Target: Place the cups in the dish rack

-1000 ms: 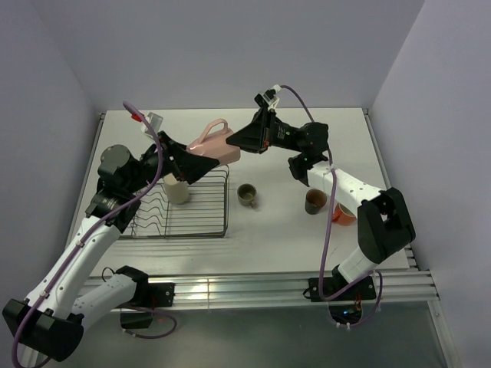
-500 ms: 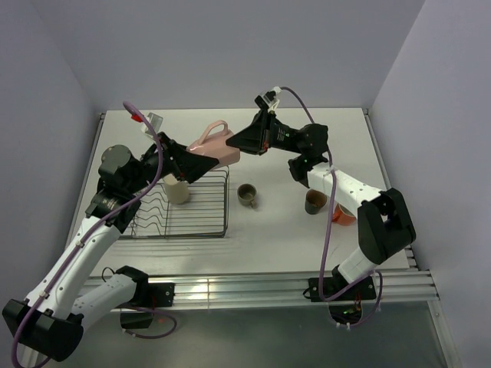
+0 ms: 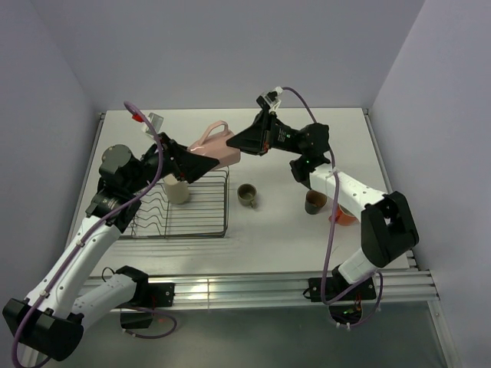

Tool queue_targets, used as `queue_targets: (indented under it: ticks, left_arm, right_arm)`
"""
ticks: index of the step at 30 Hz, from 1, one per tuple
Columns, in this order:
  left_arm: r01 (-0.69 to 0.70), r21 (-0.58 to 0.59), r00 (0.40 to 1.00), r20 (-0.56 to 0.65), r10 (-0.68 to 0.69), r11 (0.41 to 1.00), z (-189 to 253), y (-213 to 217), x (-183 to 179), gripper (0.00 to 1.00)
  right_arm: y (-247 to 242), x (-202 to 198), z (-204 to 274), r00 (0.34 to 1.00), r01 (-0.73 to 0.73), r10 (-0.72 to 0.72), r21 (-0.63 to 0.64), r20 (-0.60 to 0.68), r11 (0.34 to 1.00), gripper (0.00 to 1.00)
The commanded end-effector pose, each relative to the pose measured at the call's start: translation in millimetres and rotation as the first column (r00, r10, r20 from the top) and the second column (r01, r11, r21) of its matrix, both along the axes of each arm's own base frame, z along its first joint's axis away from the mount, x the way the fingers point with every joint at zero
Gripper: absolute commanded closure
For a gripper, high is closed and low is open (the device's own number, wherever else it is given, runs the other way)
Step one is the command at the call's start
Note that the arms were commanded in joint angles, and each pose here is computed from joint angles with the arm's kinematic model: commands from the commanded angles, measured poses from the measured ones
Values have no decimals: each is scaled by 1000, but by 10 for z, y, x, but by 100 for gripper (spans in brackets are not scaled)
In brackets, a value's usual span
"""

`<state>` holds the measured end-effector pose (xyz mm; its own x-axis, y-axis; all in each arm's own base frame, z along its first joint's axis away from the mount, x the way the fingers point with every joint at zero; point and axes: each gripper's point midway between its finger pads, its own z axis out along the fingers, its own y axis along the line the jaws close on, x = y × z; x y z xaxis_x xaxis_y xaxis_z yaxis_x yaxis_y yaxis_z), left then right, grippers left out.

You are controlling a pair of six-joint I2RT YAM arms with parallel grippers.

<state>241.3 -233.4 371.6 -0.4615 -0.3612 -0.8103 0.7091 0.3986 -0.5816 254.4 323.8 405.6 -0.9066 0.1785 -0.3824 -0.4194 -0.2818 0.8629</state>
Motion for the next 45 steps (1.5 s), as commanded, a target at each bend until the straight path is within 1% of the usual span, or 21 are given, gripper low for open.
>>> queue_targets:
  ticks: [1, 2, 3, 5, 6, 10, 14, 15, 17, 24, 27, 30, 33, 36, 37, 39, 41, 42, 43, 45]
  left_arm:
    - [52, -62, 991, 124, -44, 997, 399, -26, -131, 100]
    - [57, -63, 991, 123, -49, 996, 405, -29, -140, 100]
    - [57, -62, 992, 120, -49, 996, 408, -26, -146, 100]
    - [50, -59, 991, 124, -42, 997, 442, -17, -144, 100]
    - [46, -54, 992, 118, -39, 997, 436, -12, -144, 100]
    - [30, -53, 993, 119, -23, 998, 467, 10, -142, 100]
    - [13, -49, 993, 116, -8, 999, 463, 30, -133, 100]
    - [7, -47, 993, 118, -1, 999, 467, 36, -124, 100]
    - [-6, -37, 994, 108, 10, 999, 446, 48, -111, 100]
    - [-44, -9, 995, 88, 44, 999, 398, 82, -56, 100]
    - [-59, -3, 995, 79, 59, 998, 382, 94, -28, 100]
    - [-73, 19, 996, 56, 71, 997, 325, 103, 3, 100]
    - [-95, 27, 994, 60, 93, 995, 336, 134, 18, 100]
    - [-111, 47, 993, 53, 109, 993, 320, 156, 35, 100]
    - [-116, 61, 993, 36, 114, 991, 283, 166, 38, 100]
    - [-139, 80, 990, 36, 137, 987, 293, 195, 71, 100]
    - [-155, 123, 987, -9, 158, 980, 187, 222, 99, 100]
    - [-173, 141, 985, 0, 175, 975, 226, 251, 120, 100]
    - [-176, 183, 981, -45, 187, 967, 110, 278, 113, 100]
    - [-203, 241, 972, -68, 226, 949, 55, 336, 173, 100]
  right_arm:
    - [-10, -59, 94, 995, 50, -49, -11, 90, 999, 100]
    - [-3, -42, 78, 994, 60, -58, -22, 92, 998, 99]
    - [-7, -31, 89, 992, 78, -75, -28, 98, 997, 91]
    - [9, 24, 27, 991, 106, -100, -59, 93, 993, 85]
    - [6, 35, 37, 989, 118, -111, -61, 97, 991, 79]
    - [14, 88, -4, 986, 148, -140, -87, 96, 985, 71]
    - [9, 127, -35, 982, 172, -163, -100, 91, 980, 68]
    - [7, 132, -47, 982, 177, -168, -104, 89, 979, 64]
    - [-7, 177, -90, 978, 200, -191, -117, 83, 973, 62]
    - [-103, 261, -154, 954, 296, -283, -170, 97, 940, 46]
    - [-141, 291, -183, 942, 334, -317, -193, 112, 923, 42]
    - [-173, 315, -220, 933, 358, -342, -215, 109, 909, 41]
    - [-219, 332, -254, 923, 384, -365, -231, 120, 894, 41]
    - [-284, 373, -298, 904, 428, -407, -257, 134, 866, 40]
    - [-313, 417, -365, 893, 450, -433, -287, 122, 846, 40]
    - [-388, 441, -423, 875, 484, -464, -324, 140, 813, 40]
    - [-489, 502, -449, 843, 534, -514, -347, 157, 771, 40]
    - [-535, 519, -533, 834, 546, -527, -381, 165, 746, 40]
    - [-598, 552, -546, 812, 576, -555, -392, 179, 717, 40]
    - [-711, 607, -649, 787, 606, -582, -433, 204, 667, 40]
